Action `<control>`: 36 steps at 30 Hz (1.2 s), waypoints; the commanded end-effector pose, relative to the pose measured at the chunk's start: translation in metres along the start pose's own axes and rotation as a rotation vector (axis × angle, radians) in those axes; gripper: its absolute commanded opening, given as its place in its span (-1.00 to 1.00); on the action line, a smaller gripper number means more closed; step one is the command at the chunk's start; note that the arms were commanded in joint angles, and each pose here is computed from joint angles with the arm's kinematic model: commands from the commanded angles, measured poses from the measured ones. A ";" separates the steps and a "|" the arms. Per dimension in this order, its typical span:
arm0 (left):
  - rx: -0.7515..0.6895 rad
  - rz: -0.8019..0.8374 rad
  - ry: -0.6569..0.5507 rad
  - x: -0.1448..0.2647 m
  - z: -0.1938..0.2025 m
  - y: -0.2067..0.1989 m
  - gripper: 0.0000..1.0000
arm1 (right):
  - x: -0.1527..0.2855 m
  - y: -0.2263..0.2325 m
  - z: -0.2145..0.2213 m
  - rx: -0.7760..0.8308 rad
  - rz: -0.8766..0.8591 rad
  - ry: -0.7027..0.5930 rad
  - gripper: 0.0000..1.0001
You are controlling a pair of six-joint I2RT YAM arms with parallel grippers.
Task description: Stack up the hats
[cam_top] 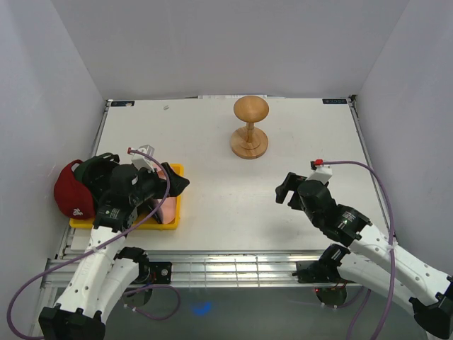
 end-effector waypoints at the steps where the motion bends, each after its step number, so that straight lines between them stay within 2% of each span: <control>1: -0.034 0.039 -0.032 0.003 -0.010 -0.006 0.96 | -0.001 0.000 -0.002 -0.003 0.010 -0.024 0.79; 6: -0.038 0.055 -0.027 0.003 -0.010 -0.007 0.96 | 0.000 0.002 -0.002 0.040 -0.014 0.003 0.79; 10: -0.043 0.071 -0.029 0.003 -0.012 -0.009 0.96 | 0.001 0.018 -0.004 0.057 -0.145 0.029 0.79; 12: -0.035 0.073 -0.029 0.002 -0.017 -0.011 0.96 | -0.006 0.026 -0.001 0.073 -0.164 0.069 0.88; 15: 0.003 0.068 -0.058 0.005 -0.030 -0.017 0.96 | -0.014 0.053 0.009 0.105 -0.205 0.144 1.00; 16: 0.014 0.072 -0.068 0.007 -0.035 -0.020 0.96 | -0.015 0.062 0.013 0.120 -0.216 0.152 0.92; 17: 0.019 0.092 -0.079 0.010 -0.041 -0.024 0.96 | -0.008 0.084 0.015 0.131 -0.285 0.155 0.91; 19: 0.034 0.109 -0.114 0.021 -0.057 -0.035 0.96 | -0.015 0.107 0.030 0.179 -0.298 0.183 0.88; 20: 0.042 0.086 -0.132 0.024 -0.063 -0.037 0.96 | -0.007 0.131 0.031 0.181 -0.368 0.182 0.82; 22: 0.073 0.041 -0.143 0.036 -0.077 -0.044 0.96 | -0.016 0.153 0.047 0.223 -0.388 0.220 0.78; 23: 0.093 -0.034 -0.169 0.039 -0.084 -0.041 0.96 | -0.010 0.177 0.045 0.209 -0.457 0.210 0.71; 27: 0.174 -0.204 -0.262 0.061 -0.109 -0.045 0.96 | -0.022 0.233 0.069 0.261 -0.533 0.244 0.56; 28: 0.192 -0.244 -0.255 0.063 -0.112 -0.045 0.96 | -0.022 0.245 0.072 0.266 -0.559 0.258 0.49; 29: 0.206 -0.245 -0.300 0.073 -0.125 -0.052 0.96 | -0.025 0.254 0.075 0.266 -0.576 0.264 0.46; 35: 0.199 -0.437 -0.384 0.098 -0.160 -0.054 0.96 | -0.048 0.318 0.095 0.291 -0.688 0.332 0.31; 36: 0.187 -0.473 -0.381 0.101 -0.161 -0.052 0.96 | -0.045 0.333 0.089 0.276 -0.726 0.330 0.30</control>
Point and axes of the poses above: each gripper's point midway between its finger pads, its own x axis back along the fingers, its own y axis along the line the jaws close on, z = x × y, the point moved 10 cm from there along x, back along the fingers, and after that the axes turned 8 degrees about -x, right-handed, at the moved point
